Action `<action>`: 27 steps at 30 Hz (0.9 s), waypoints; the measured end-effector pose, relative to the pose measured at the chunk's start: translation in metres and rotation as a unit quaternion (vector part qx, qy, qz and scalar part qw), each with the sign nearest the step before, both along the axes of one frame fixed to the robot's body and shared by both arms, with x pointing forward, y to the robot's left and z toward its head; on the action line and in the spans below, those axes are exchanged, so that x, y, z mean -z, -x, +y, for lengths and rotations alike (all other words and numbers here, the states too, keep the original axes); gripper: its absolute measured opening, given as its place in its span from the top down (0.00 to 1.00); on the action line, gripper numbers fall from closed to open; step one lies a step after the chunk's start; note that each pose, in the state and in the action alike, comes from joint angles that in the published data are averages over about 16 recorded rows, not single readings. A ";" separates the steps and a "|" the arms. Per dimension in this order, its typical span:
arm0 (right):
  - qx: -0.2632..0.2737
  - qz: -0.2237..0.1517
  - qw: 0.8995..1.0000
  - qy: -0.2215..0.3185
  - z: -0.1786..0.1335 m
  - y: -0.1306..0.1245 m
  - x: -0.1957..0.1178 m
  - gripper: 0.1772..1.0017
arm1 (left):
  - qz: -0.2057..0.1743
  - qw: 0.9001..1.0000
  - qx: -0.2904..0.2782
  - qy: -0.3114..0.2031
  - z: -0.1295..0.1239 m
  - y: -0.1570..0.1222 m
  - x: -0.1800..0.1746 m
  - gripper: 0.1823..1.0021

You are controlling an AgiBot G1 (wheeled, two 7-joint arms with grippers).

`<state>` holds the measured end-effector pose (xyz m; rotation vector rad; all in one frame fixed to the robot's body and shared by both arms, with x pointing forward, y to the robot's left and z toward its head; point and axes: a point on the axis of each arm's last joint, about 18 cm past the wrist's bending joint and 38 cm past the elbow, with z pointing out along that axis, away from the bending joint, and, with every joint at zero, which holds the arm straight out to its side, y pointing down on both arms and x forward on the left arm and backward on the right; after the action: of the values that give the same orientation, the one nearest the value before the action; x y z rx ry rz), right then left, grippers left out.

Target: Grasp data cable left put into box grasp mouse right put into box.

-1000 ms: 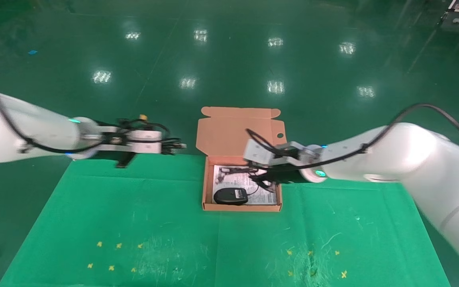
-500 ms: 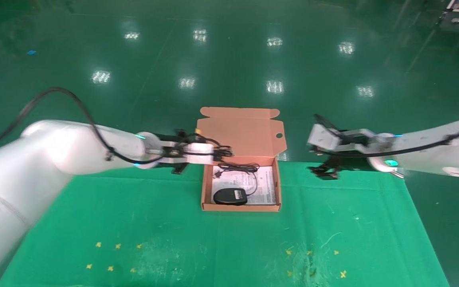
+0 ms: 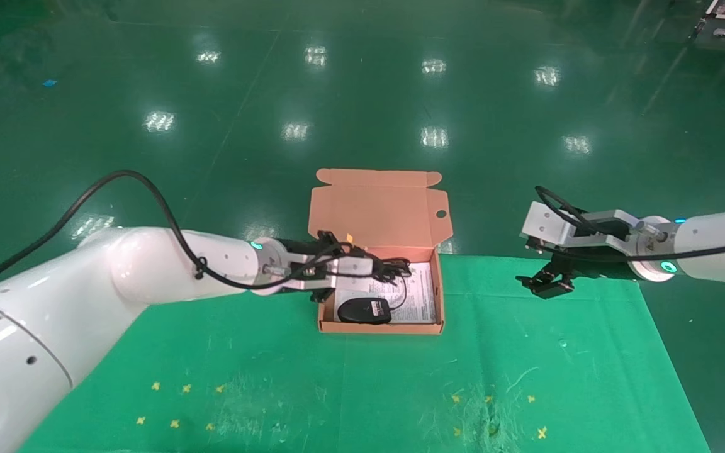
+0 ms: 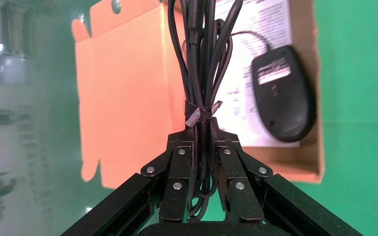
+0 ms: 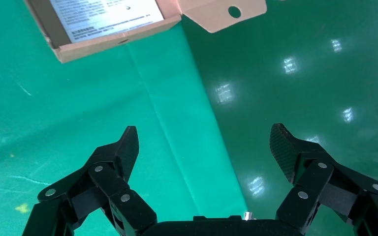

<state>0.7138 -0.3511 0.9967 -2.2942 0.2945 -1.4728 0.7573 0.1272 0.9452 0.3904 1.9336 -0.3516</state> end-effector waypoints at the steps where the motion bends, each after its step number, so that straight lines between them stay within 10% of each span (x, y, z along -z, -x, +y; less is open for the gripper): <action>1: 0.000 0.000 1.000 0.000 0.000 0.001 0.000 0.08 | 0.001 1.000 0.003 0.000 -0.002 0.001 0.001 0.94; 27: -0.003 -0.023 1.000 -0.005 -0.003 0.010 -0.015 0.00 | 0.001 1.000 0.011 0.010 -0.001 0.005 -0.004 0.76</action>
<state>0.7040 -0.3539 1.0117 -2.2481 0.2801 -1.5154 0.7525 0.1263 0.9497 0.3981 1.9280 -0.3845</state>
